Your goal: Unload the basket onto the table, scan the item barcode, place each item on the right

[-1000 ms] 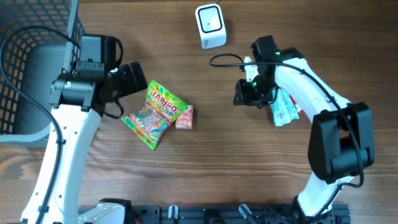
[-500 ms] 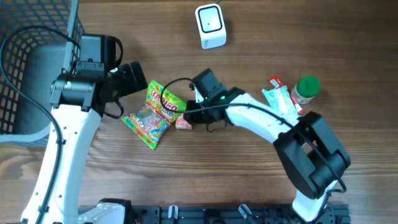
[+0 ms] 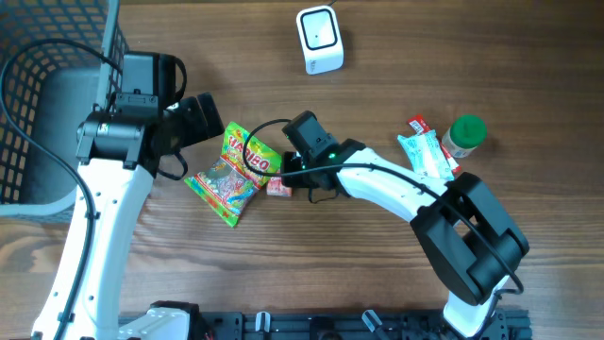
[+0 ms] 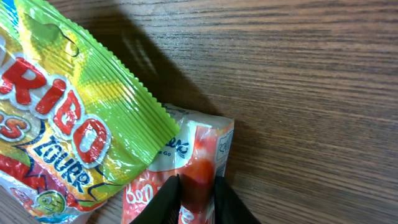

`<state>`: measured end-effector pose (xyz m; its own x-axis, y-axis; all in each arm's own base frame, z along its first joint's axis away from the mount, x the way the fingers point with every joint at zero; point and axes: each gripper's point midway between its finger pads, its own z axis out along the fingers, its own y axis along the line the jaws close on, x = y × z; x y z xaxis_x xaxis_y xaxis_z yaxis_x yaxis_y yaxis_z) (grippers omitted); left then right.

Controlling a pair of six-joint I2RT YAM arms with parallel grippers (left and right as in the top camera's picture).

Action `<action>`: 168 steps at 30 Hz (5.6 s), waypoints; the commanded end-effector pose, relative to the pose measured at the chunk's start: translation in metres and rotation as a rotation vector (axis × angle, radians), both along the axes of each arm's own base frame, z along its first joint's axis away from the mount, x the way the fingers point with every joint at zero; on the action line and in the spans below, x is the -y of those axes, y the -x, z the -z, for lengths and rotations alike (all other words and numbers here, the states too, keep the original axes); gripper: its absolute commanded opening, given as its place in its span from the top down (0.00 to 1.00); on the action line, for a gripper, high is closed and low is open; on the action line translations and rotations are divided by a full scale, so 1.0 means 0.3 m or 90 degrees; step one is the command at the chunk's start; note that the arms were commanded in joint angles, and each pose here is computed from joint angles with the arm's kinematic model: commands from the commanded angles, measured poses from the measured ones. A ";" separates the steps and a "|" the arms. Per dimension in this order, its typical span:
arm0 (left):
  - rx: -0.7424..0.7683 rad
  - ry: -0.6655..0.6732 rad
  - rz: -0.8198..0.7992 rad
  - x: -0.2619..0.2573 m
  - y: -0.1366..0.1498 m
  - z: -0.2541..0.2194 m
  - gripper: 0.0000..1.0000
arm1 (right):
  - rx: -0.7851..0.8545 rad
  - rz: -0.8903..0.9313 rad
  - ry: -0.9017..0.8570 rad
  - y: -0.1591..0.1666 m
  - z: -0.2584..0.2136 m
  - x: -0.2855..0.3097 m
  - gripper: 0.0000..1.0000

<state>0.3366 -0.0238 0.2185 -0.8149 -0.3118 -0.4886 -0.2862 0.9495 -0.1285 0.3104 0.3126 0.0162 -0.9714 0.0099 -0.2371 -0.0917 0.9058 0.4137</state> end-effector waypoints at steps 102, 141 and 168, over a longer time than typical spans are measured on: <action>-0.001 0.001 0.006 0.006 -0.002 0.003 0.00 | 0.093 -0.118 0.224 -0.106 -0.032 0.447 0.66; -0.001 0.001 0.006 0.006 -0.002 0.003 0.00 | -0.040 -0.050 0.009 0.027 -0.056 0.539 0.94; -0.001 0.001 0.006 0.006 -0.002 0.003 0.00 | -0.008 -0.117 -0.078 -0.010 -0.018 0.389 0.63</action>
